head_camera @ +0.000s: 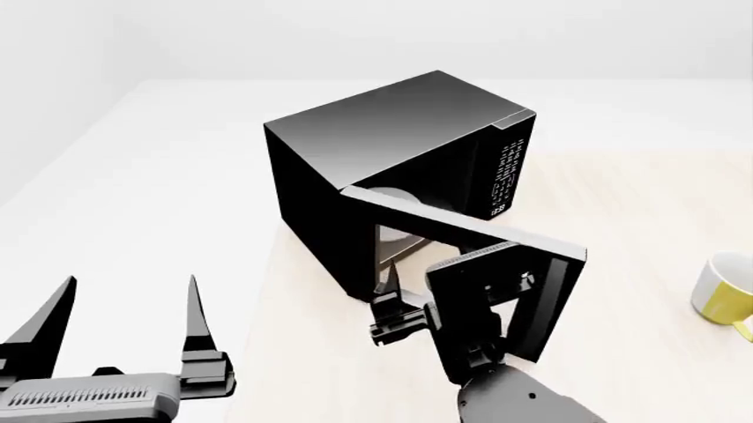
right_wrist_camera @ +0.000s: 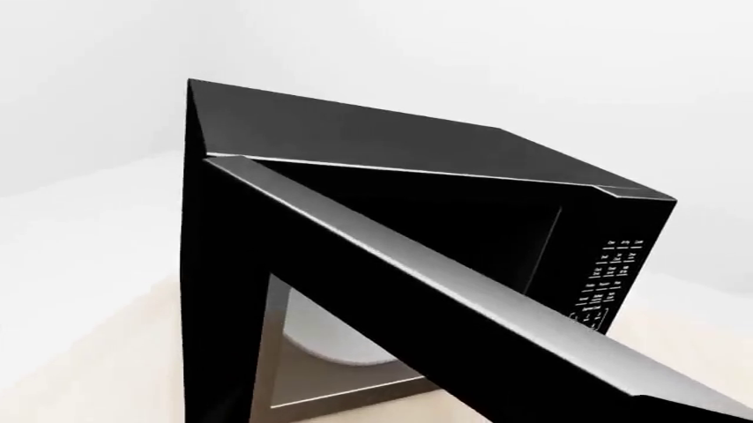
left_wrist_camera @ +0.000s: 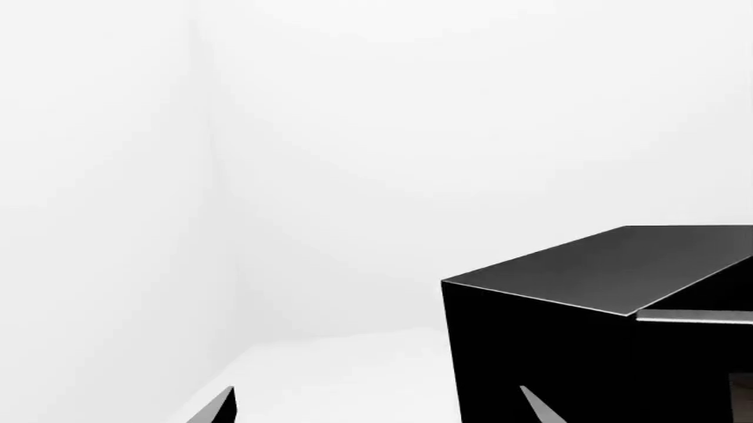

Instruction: Close the microwave.

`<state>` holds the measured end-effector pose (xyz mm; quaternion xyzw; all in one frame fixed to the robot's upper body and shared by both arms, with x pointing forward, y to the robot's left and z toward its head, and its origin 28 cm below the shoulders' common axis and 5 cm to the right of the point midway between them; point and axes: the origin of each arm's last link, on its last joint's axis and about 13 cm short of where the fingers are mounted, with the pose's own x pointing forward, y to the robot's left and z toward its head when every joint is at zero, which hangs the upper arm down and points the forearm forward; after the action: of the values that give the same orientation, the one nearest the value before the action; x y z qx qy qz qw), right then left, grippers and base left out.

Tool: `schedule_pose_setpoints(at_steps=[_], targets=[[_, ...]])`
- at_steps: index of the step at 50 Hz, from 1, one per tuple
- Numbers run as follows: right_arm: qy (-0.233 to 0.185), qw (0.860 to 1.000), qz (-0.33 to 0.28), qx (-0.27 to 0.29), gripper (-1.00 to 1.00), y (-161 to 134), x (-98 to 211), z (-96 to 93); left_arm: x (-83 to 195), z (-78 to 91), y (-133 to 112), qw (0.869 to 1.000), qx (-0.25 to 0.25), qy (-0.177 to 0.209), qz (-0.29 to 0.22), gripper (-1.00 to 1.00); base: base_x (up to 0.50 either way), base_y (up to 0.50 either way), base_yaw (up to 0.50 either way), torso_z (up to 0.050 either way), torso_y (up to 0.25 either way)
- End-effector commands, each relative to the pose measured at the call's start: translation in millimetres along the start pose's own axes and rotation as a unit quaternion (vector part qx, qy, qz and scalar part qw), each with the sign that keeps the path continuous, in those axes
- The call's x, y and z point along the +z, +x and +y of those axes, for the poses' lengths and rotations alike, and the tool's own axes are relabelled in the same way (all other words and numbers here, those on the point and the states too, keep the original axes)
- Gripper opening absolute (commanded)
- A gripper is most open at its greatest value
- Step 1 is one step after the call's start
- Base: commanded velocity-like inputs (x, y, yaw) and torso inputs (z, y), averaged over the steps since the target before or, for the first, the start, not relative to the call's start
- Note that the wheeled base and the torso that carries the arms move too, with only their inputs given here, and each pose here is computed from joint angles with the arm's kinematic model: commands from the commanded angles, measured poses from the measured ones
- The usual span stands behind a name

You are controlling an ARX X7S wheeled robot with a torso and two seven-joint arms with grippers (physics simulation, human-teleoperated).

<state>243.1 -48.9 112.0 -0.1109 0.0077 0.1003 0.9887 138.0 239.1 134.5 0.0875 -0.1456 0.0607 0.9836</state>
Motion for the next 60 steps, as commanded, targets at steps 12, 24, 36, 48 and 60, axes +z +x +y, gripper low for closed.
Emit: schedule_pose_setpoints(at_steps=[12, 24, 36, 48, 60], targets=[[0.047, 0.991, 0.109, 0.062, 1.0, -0.3, -34.6, 12.7, -0.7, -0.6, 0.8, 1.0, 0.0, 0.0, 0.0, 1.0, 0.0, 0.0, 0.0, -0.002, 0.0], [0.046, 0.99, 0.122, 0.049, 1.0, 9.0, -41.7, 7.3, -0.5, -0.7, 0.4, 1.0, -0.001, 0.001, 0.0, 1.0, 0.0, 0.0, 0.0, -0.002, 0.0], [0.041, 0.99, 0.132, 0.039, 1.0, 19.3, -47.7, 2.4, 1.3, -0.1, -1.0, 1.0, 0.001, 0.002, 0.0, 1.0, 0.0, 0.0, 0.0, -0.002, 0.0], [0.042, 0.988, 0.14, 0.042, 1.0, 29.9, -50.5, -4.7, 0.4, -0.4, 0.6, 1.0, 0.001, 0.002, 0.001, 1.0, 0.0, 0.0, 0.0, -0.002, 0.0], [0.04, 0.988, 0.147, 0.038, 1.0, 38.6, -52.1, -11.5, 0.8, -0.3, 1.0, 1.0, 0.003, 0.002, 0.0, 1.0, 0.0, 0.0, 0.0, -0.001, 0.0]])
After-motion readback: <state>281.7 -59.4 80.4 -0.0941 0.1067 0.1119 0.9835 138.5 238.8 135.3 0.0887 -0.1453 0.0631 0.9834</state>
